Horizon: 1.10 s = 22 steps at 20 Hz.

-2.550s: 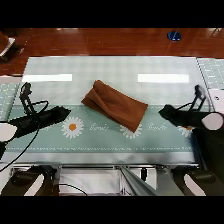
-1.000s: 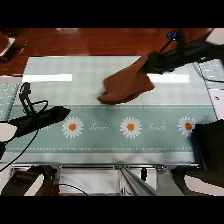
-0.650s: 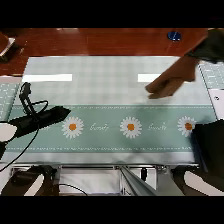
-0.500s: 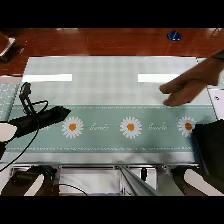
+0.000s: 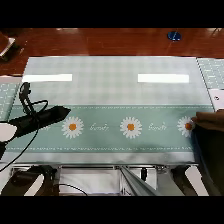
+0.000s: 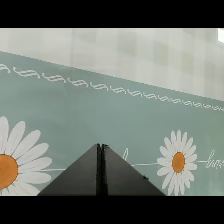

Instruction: Fold the shirts.

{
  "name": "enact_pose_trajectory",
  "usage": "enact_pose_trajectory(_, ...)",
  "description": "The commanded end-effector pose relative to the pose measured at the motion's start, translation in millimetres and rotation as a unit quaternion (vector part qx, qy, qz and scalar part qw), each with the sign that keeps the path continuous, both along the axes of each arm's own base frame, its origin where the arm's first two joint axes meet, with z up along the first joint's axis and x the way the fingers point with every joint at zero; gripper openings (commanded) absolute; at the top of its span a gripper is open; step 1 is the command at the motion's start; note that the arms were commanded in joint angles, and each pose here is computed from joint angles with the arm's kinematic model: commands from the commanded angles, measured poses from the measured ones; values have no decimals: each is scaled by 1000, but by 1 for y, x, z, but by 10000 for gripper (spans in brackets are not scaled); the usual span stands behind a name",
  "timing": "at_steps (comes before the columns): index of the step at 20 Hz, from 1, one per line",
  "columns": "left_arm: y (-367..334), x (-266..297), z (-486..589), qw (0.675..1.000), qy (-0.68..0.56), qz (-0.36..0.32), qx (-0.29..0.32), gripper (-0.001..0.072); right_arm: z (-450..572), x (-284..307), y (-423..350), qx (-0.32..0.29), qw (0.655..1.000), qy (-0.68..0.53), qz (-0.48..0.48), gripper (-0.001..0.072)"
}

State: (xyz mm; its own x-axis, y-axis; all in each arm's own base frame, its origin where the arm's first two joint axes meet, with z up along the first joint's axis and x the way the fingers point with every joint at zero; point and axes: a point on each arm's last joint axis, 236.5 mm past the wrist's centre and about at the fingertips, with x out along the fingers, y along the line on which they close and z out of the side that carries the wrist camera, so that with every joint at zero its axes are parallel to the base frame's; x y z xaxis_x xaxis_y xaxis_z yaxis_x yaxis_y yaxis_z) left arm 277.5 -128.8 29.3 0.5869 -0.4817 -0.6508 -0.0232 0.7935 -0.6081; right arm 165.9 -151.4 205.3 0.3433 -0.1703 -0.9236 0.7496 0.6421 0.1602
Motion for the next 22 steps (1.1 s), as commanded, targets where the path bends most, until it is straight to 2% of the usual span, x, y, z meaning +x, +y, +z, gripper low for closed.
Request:
enact_pose_trajectory(1,0,0,0,1000,-1,1,0,18,-41,-97,-10,-33,982,116,-146,23)
enact_pose_trajectory(2,0,0,0,1000,-1,0,0,18,-53,-116,-7,-39,974,144,-170,23)
enact_pose_trajectory(3,0,0,0,1000,-1,1,0,18,-65,-135,-5,-41,964,172,-198,80)
enact_pose_trajectory(4,0,0,0,1000,-1,1,0,18,-81,-142,0,-27,959,191,-207,322)
enact_pose_trajectory(5,0,0,0,1000,-1,0,1,18,-93,-140,4,-9,960,200,-197,411)
enact_pose_trajectory(6,0,0,0,1000,-2,-1,1,18,-101,-138,6,6,960,207,-188,411)
enact_pose_trajectory(9,4,10,10,1000,-29,5,7,18,-94,-114,-21,-1,966,187,-178,406)
enact_pose_trajectory(10,5,19,24,998,-60,-4,21,18,-83,-93,-33,-4,974,155,-167,380)
enact_pose_trajectory(12,15,44,72,992,-125,3,36,18,-57,-34,-49,7,989,64,-129,170)
enact_pose_trajectory(13,23,60,103,987,-153,18,36,18,-40,10,-47,29,996,-4,-80,73)
enact_pose_trajectory(14,30,76,135,983,-181,28,36,18,-23,55,-36,46,997,-67,-17,23)
enact_pose_trajectory(15,31,92,168,978,-205,30,36,18,-6,103,-16,62,988,-130,53,23)
enact_pose_trajectory(17,8,112,208,975,-218,-17,36,17,7,175,38,63,964,-192,174,23)
enact_pose_trajectory(20,-63,112,190,975,-167,-137,44,17,-33,227,137,10,927,-139,348,23)
enact_pose_trajectory(22,-90,104,126,969,-115,-192,108,18,-92,235,180,-32,909,-66,411,23)
